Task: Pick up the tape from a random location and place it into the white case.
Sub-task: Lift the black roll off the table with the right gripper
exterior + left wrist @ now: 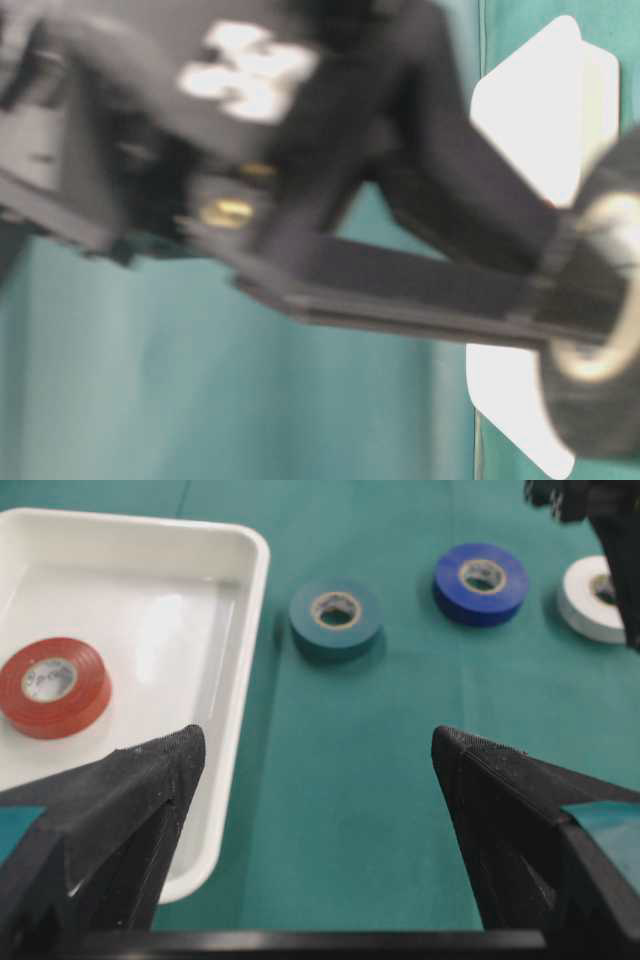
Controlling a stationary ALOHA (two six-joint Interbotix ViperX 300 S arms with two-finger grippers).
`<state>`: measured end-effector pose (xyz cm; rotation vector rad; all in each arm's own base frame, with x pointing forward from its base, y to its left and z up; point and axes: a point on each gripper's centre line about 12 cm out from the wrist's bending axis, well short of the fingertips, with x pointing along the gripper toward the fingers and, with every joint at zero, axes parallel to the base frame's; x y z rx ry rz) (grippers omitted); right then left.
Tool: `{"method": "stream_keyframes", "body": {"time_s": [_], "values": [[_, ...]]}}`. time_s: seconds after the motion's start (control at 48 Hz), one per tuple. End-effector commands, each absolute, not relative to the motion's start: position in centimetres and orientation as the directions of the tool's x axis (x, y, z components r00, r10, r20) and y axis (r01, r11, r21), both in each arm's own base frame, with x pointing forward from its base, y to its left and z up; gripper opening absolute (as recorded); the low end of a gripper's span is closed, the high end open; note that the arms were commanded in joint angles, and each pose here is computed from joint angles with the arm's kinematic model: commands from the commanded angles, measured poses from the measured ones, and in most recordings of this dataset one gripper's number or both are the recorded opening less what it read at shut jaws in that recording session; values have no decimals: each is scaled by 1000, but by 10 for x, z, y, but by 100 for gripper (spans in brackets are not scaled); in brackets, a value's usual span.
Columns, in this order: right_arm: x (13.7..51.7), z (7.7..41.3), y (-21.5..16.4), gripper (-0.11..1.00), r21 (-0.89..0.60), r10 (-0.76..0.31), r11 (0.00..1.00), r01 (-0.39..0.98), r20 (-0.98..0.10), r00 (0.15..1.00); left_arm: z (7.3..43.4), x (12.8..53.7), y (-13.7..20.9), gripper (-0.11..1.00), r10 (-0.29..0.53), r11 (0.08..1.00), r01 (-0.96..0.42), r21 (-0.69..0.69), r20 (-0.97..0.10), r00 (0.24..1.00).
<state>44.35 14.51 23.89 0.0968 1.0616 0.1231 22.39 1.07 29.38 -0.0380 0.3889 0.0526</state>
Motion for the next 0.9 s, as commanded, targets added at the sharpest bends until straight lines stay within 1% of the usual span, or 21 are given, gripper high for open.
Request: {"method": "stream_keyframes", "body": {"time_s": [0.0, 0.313, 0.875], "values": [[440, 281, 143, 28, 163, 169, 985, -60, -820, 547, 299, 226, 10, 95, 41, 998, -56, -29, -367, 929], [426, 311, 139, 28, 170, 176, 983, -64, -801, 572, 299, 226, 10, 95, 41, 998, -56, -29, -367, 929], [426, 312, 138, 28, 170, 176, 983, -65, -799, 574, 298, 226, 10, 95, 41, 998, -56, -28, -370, 928]]}}
